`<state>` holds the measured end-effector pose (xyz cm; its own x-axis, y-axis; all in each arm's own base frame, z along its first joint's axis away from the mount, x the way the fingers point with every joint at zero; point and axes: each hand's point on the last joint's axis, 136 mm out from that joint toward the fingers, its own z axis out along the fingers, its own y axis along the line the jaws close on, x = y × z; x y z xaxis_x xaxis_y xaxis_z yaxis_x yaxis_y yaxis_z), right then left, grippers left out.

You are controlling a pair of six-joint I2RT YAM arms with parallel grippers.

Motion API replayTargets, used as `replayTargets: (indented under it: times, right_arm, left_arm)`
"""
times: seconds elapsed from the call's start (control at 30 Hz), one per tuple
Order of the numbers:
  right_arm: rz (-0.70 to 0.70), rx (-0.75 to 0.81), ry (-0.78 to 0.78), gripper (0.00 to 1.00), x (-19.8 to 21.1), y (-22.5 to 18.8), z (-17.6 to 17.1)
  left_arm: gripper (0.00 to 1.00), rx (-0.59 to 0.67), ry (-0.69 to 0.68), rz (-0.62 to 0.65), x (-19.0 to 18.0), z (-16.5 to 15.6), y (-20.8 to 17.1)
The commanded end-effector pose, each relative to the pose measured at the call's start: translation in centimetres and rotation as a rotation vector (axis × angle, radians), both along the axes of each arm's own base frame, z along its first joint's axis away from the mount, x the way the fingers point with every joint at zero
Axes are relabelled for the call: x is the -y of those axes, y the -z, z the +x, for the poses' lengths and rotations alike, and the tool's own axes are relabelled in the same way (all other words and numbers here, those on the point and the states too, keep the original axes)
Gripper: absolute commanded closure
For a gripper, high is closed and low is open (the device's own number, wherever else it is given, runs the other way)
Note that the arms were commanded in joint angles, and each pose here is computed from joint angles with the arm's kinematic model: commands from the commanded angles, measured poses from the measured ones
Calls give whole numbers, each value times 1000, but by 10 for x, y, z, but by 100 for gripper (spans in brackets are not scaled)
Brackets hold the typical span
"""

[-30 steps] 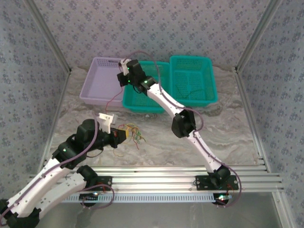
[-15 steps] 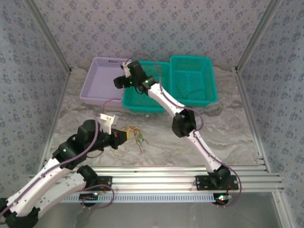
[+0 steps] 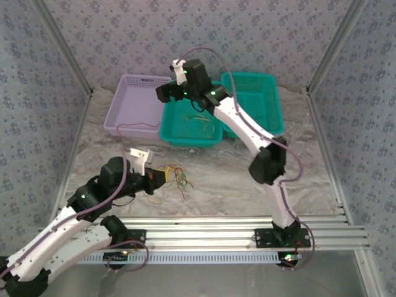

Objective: Untangle the cables

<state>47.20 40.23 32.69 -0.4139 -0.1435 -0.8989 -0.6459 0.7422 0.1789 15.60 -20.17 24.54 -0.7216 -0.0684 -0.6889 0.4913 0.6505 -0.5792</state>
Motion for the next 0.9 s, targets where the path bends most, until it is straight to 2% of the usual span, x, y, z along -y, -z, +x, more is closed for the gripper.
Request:
replayTargets:
  times: [0.0,0.13,0.23,0.43,0.57,0.7,0.83,0.87]
  right_arm:
    - [26,63,-24,0,26,-31,-35]
    - [56,42,-73,0,61,-37,-94]
    - [86,4,-113,1,83,-23,-141]
    - [93,-83,-234,2,98,39,-226]
    - [109,-134,-279,7,92,73,-254]
    - [138,-171,-283,20,82,96,-262]
    - [162,-193,-283,27,70,112,-264]
    - [172,-202,-299,31,65,114,-266]
  left_arm:
    - [100,52,-53,-72,-3,6,-31]
    - [100,40,-134,-49,-12,15,-34]
    - [100,28,-178,-46,-15,21,-37]
    - [100,17,-254,-63,-18,33,-38]
    - [100,-3,-276,-113,-12,40,-41]
    - [100,-26,-279,-175,2,47,-40]
    - [100,-20,-308,-194,5,49,-42]
    - [100,-17,-319,-198,5,50,-43]
